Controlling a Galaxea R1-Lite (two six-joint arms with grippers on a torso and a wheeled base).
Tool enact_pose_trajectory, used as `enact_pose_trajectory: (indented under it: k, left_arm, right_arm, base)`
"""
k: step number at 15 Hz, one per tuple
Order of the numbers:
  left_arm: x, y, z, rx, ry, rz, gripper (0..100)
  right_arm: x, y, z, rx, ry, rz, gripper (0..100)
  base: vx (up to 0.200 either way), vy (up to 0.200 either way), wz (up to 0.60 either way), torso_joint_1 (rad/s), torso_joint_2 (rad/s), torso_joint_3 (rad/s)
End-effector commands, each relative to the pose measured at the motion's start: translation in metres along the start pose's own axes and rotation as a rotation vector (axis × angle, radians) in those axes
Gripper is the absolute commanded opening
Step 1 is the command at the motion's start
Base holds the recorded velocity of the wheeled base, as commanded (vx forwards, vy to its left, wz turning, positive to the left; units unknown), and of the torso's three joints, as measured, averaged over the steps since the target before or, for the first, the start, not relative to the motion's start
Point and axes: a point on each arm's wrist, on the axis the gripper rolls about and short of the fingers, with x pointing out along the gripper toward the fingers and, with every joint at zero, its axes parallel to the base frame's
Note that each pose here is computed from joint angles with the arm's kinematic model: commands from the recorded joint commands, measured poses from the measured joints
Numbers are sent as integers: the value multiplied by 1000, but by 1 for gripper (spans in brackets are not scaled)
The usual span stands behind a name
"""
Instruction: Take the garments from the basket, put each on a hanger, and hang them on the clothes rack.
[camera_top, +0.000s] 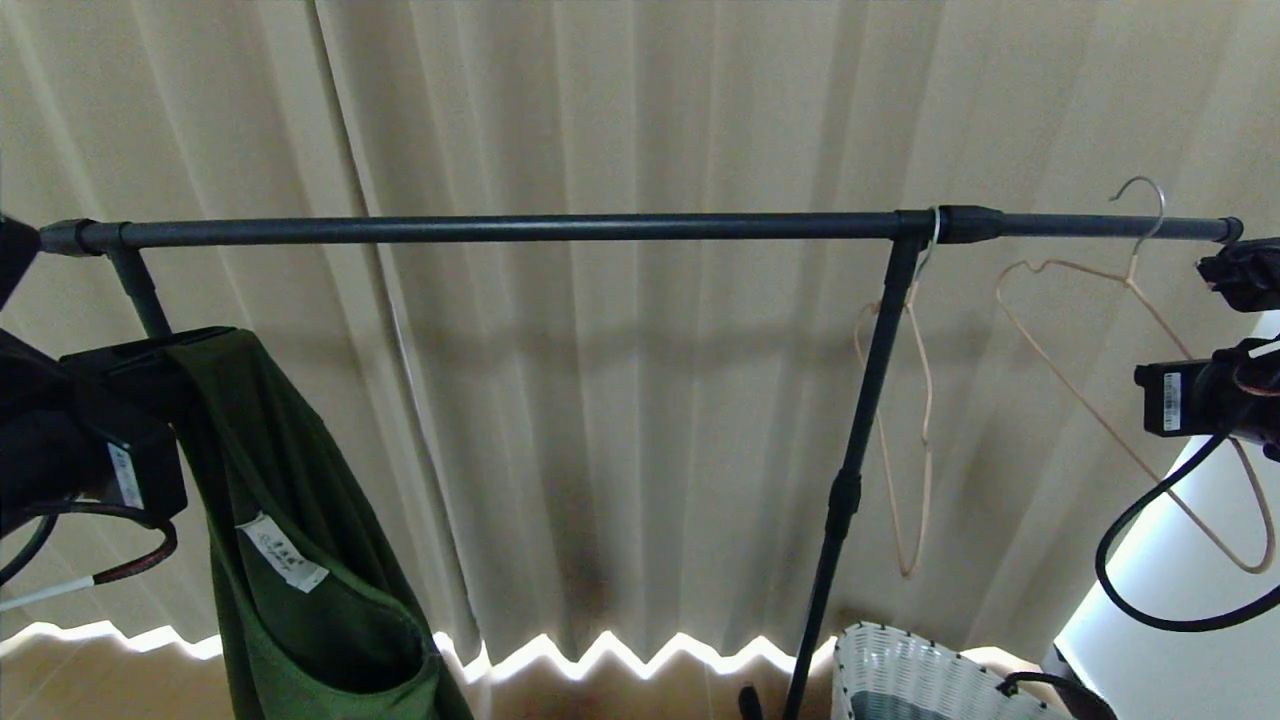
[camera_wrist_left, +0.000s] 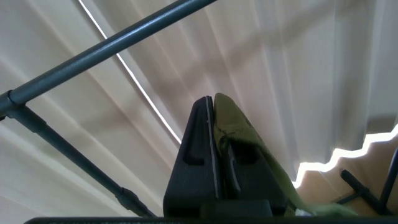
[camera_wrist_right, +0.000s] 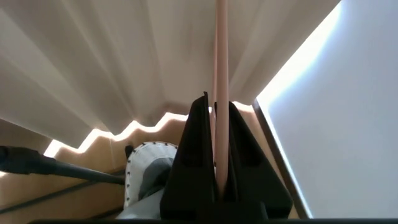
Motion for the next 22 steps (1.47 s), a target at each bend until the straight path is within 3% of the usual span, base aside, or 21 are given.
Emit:
enact_pose_trajectory:
  k: [1,8,13,22]
  left_arm:
    - [1,-1,-1,0,5,-2,0]
    - [2,-1,-2,5,9,-2,0]
    - [4,2,-5,4,29,18,0]
    - [4,1,-6,5,33,16,0]
  right_arm:
    - [-8,-1,0,3,-19,1,0]
    - [-57,-5,-12,10,-96,78,0]
    - [-74,-6,-21,34,-119,105,0]
    - [-80,-6,-30,46,-106,112,0]
  base:
    - [0,0,0,0,0,0]
    - [0,0,0,0,0,0]
    - [0,0,0,0,0,0]
    - [-200,0,0,0,0,4]
